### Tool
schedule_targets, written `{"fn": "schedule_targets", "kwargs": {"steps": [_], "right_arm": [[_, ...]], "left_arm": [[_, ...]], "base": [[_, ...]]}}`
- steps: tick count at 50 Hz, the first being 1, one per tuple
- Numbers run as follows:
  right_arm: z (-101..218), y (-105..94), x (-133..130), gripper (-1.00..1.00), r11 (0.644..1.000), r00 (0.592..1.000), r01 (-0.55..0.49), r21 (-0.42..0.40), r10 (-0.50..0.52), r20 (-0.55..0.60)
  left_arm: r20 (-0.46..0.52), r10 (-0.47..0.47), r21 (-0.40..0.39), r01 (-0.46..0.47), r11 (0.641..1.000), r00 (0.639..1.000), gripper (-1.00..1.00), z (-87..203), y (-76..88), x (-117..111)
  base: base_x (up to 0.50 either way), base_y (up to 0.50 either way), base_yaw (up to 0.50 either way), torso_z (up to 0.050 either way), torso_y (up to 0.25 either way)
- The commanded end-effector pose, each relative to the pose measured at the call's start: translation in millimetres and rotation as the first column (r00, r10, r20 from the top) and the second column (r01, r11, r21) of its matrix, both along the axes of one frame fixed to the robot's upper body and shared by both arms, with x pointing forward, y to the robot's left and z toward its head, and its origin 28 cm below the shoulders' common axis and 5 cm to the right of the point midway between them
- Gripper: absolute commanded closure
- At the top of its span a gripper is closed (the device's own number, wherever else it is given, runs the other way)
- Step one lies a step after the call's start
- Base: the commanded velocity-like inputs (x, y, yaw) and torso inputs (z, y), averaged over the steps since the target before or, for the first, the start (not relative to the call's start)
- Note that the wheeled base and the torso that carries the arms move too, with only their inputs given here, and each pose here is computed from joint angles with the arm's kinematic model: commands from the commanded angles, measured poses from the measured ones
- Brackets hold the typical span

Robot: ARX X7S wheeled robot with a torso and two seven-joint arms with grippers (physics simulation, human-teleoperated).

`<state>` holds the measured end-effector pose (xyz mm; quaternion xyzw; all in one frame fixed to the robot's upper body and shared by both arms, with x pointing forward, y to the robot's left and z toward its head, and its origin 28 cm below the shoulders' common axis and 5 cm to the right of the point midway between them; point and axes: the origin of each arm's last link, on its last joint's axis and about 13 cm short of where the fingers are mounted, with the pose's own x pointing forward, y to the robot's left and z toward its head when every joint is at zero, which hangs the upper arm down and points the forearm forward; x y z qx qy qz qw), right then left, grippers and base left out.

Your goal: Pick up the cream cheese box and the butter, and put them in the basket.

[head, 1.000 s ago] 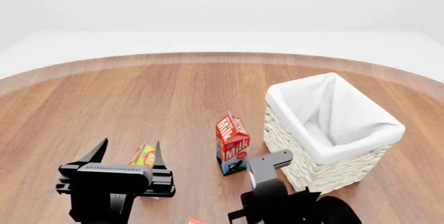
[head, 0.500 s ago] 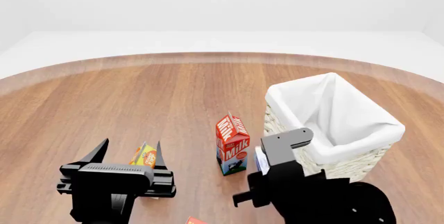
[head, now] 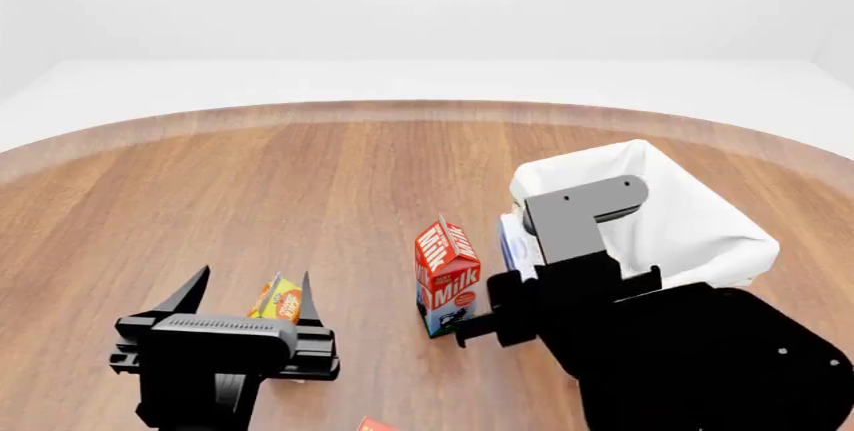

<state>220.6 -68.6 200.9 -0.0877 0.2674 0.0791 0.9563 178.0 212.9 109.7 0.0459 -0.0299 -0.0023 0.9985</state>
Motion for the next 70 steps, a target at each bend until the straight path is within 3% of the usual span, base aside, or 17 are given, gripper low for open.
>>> {"fn": "schedule_targets", "kwargs": {"steps": [1, 21, 43, 70], "right_arm": [[28.6, -1.6, -2.4, 1.00, 1.000, 0.998, 0.004, 0.003, -0.004, 0.068], [71.0, -8.2, 17.9, 1.00, 0.999, 0.992, 0.032, 0.009, -0.033, 0.118], [90.8, -37.0, 67.7, 1.00, 0.982, 0.976, 0.191, -0.008, -0.189, 0.112], [66.0, -71.4, 101.6, 1.00, 0.950, 0.949, 0.311, -0.036, -0.312, -0.049]], "left_arm": [[0.003, 0.001, -0.002, -0.001, 1.000, 1.000, -1.00, 1.1, 0.3, -0.3], [0.001, -0.001, -0.001, 0.001, 1.000, 1.000, -1.00, 0.3, 0.1, -0.5], [0.000, -0.002, -0.001, 0.002, 1.000, 1.000, -1.00, -0.5, -0.7, 0.0], [0.000, -0.007, 0.003, 0.007, 1.000, 1.000, -1.00, -0.4, -1.9, 0.0]], "base": [[0.00, 0.00, 0.00, 0.000, 0.000], [0.00, 0.00, 0.00, 0.000, 0.001], [0.00, 0.00, 0.00, 0.000, 0.000], [0.00, 0.00, 0.00, 0.000, 0.001]]}}
